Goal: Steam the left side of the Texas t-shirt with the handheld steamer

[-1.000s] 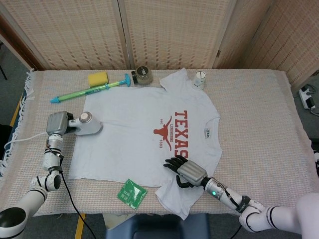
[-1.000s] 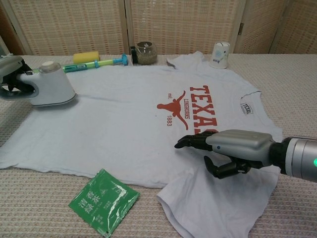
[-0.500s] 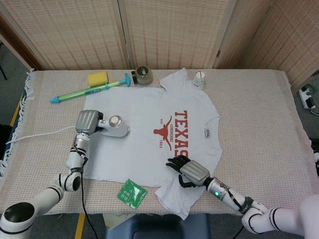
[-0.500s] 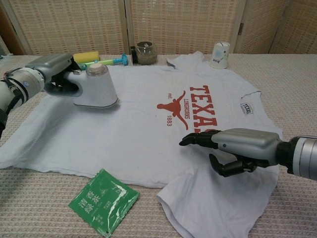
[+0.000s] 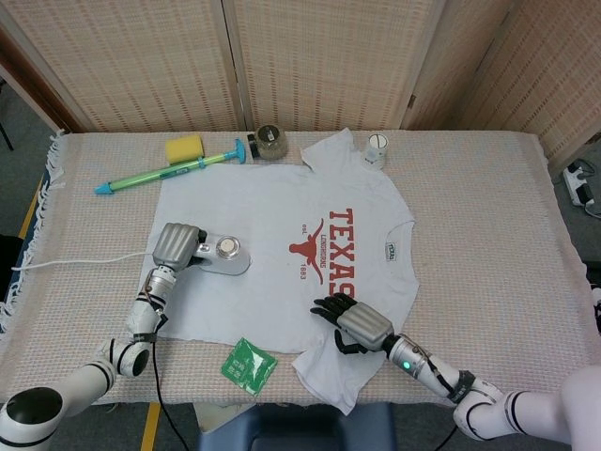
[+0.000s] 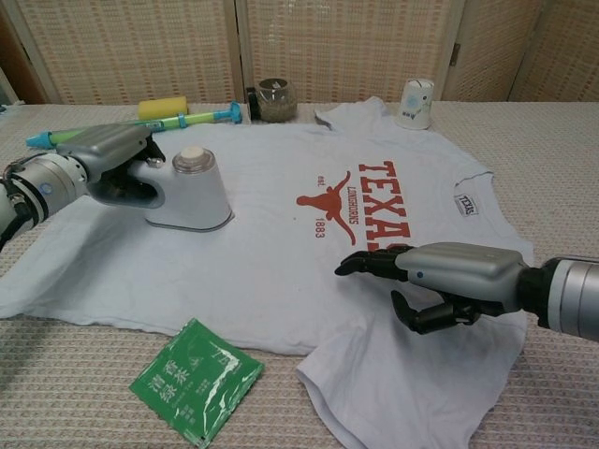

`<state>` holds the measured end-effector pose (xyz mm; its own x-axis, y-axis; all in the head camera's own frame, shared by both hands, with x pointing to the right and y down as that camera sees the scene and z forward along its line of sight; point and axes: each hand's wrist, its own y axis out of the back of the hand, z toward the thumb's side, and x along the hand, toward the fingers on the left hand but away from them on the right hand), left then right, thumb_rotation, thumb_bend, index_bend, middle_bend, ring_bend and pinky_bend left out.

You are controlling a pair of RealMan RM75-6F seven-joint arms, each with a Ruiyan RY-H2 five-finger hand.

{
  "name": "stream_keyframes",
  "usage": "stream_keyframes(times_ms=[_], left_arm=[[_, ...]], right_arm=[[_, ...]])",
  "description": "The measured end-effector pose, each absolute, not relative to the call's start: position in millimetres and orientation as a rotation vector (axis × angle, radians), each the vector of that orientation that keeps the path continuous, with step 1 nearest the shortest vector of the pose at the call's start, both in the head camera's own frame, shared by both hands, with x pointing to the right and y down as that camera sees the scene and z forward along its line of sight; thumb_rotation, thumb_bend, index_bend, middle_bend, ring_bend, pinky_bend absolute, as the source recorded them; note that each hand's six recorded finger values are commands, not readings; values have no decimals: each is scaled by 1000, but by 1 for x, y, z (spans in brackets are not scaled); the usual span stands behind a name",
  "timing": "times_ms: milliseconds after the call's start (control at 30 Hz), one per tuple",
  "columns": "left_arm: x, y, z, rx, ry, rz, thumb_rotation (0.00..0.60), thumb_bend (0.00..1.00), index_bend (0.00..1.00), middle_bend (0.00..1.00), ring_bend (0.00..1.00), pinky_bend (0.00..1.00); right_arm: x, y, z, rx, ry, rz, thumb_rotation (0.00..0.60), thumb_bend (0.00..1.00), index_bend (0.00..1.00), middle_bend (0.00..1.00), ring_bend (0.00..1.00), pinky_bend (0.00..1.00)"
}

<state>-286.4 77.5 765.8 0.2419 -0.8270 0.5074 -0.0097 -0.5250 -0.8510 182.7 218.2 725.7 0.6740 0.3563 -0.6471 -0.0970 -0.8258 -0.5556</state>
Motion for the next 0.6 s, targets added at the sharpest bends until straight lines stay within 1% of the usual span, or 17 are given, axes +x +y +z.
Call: stream_keyframes(times_ms=[600], left_arm=[[-346,103,745,-1716,707,-1376,600,550,836,1000,838,675]], right_arm=[[185,216,725,-2325,-208,1058,199,867,0,0,0,0]])
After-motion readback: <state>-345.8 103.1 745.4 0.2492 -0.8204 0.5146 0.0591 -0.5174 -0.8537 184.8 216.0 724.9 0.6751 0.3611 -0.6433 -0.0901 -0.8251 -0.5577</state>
